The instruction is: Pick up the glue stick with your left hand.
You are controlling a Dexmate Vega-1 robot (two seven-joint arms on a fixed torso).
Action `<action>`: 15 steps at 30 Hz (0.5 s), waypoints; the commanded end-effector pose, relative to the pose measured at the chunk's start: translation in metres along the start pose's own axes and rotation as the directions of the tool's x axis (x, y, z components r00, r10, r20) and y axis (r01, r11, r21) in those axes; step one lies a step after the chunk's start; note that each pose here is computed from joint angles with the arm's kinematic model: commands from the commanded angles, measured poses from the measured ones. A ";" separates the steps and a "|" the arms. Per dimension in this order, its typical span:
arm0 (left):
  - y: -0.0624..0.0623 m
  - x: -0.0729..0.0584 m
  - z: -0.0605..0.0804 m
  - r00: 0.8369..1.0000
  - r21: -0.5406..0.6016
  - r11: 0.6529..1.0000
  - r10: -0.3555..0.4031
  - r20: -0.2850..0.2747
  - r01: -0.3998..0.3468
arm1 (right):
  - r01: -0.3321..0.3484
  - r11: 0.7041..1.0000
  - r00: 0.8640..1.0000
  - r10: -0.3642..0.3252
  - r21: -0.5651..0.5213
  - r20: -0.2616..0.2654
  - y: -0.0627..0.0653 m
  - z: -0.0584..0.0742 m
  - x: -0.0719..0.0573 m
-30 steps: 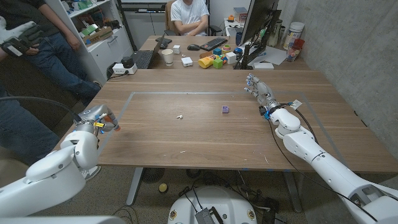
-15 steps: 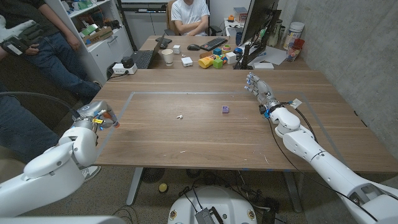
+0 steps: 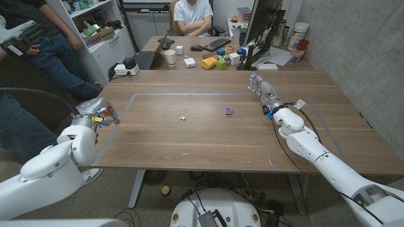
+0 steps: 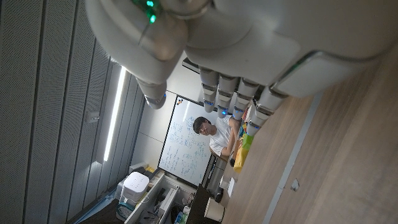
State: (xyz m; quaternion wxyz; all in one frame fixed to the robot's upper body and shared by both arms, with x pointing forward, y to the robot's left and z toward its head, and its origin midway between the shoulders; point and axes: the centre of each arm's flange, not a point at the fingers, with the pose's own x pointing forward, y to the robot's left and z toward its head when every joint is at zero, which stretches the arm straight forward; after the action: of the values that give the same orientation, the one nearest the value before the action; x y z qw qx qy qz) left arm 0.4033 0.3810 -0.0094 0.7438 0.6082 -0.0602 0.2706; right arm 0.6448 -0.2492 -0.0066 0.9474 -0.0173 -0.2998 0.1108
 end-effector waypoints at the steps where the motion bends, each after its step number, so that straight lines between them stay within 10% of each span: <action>1: 0.019 -0.002 0.004 0.998 0.011 0.998 0.059 0.022 -0.059 | -0.008 1.000 1.000 0.007 0.001 0.002 0.001 0.000 0.001; 15: 0.044 0.002 0.009 0.992 0.018 0.993 0.118 0.047 -0.119 | -0.006 1.000 1.000 0.006 0.001 0.002 0.002 0.002 0.001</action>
State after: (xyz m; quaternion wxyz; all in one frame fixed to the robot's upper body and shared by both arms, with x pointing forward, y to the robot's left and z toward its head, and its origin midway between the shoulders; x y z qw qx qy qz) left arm 0.3927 0.3788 0.0145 0.7278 0.6148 -0.0912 0.2899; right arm 0.6450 -0.2481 -0.0060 0.9470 -0.0179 -0.3001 0.1132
